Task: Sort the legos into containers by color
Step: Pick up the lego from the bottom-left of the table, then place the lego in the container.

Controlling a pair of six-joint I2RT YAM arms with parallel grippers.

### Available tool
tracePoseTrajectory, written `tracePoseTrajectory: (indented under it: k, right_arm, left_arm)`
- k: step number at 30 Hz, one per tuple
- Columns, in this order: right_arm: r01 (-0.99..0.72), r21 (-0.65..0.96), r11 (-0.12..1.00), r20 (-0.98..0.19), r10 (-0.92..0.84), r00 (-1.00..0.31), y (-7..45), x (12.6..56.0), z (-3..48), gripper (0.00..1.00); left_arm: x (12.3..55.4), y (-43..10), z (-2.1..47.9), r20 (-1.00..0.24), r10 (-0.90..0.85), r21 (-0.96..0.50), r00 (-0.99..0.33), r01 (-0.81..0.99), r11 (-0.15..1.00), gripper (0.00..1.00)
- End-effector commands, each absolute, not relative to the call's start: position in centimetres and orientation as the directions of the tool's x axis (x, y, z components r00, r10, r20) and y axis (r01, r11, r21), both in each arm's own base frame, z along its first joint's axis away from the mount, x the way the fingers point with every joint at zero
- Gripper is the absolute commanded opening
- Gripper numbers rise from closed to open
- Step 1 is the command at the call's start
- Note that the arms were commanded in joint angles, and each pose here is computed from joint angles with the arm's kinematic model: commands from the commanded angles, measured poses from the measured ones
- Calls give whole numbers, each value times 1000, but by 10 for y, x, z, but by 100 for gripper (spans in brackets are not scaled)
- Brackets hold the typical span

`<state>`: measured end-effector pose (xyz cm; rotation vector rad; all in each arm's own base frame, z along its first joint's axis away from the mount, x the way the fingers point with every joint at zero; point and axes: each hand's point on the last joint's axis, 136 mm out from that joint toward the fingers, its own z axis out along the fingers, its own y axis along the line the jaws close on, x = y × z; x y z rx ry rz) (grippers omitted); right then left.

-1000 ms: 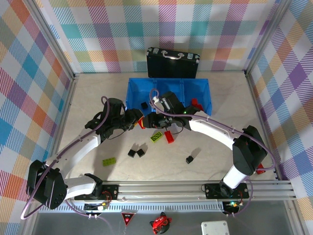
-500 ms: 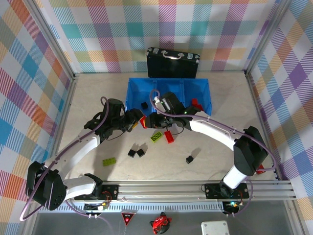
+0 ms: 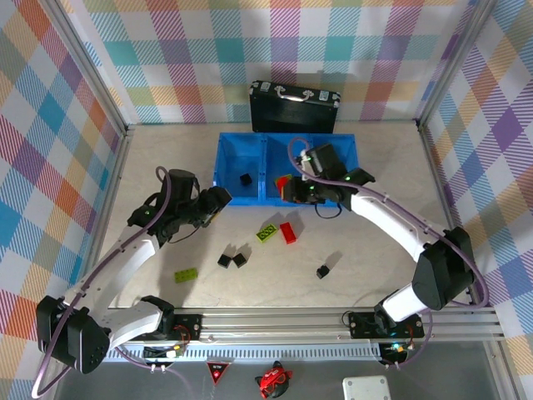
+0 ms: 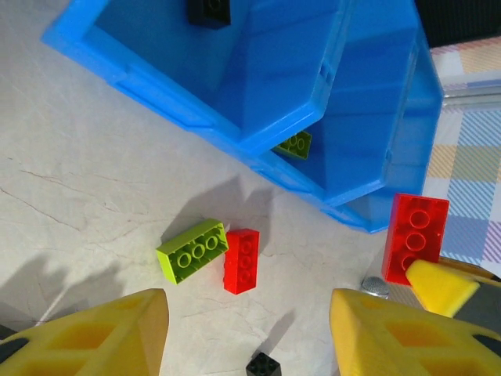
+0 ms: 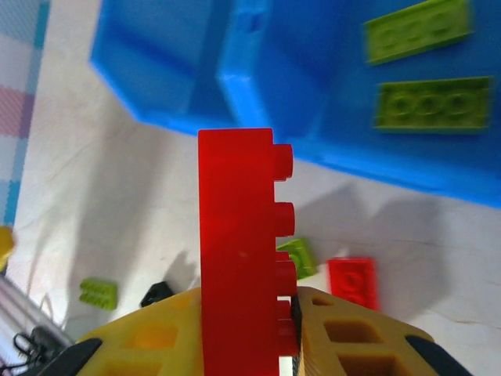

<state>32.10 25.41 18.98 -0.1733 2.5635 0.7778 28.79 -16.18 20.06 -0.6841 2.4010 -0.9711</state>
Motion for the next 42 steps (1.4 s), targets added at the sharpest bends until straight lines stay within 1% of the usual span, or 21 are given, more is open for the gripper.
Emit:
tracePoseTrajectory:
  k: [1,6,13,19,27,38,42]
  right_arm:
    - [-196,438,878,-446,23,-895,216,325,180,27]
    - [-108,389,915,-429,76,-900,175,344,165,28]
    - [-21,312,950,-391,108,-914,137,365,138,28]
    - [8,281,960,-340,108,-934,128,385,117,28]
    - [3,206,979,-317,69,-946,123,416,99,28]
    - [2,189,982,-275,55,-960,126,429,82,32]
    - [3,182,983,-276,54,-960,125,429,85,37]
  left_arm:
    - [280,-153,197,-238,-588,-710,-773,-275,648,57]
    - [278,-150,196,-238,-591,-709,-771,-278,648,57]
    - [274,-146,194,-243,-592,-700,-768,-284,655,57]
    - [272,-145,193,-240,-595,-700,-767,-288,654,57]
    - [267,-142,191,-245,-585,-687,-774,-287,667,58]
    - [256,-144,172,-217,-533,-645,-818,-290,707,58]
    - [254,-144,166,-213,-520,-631,-827,-289,720,59]
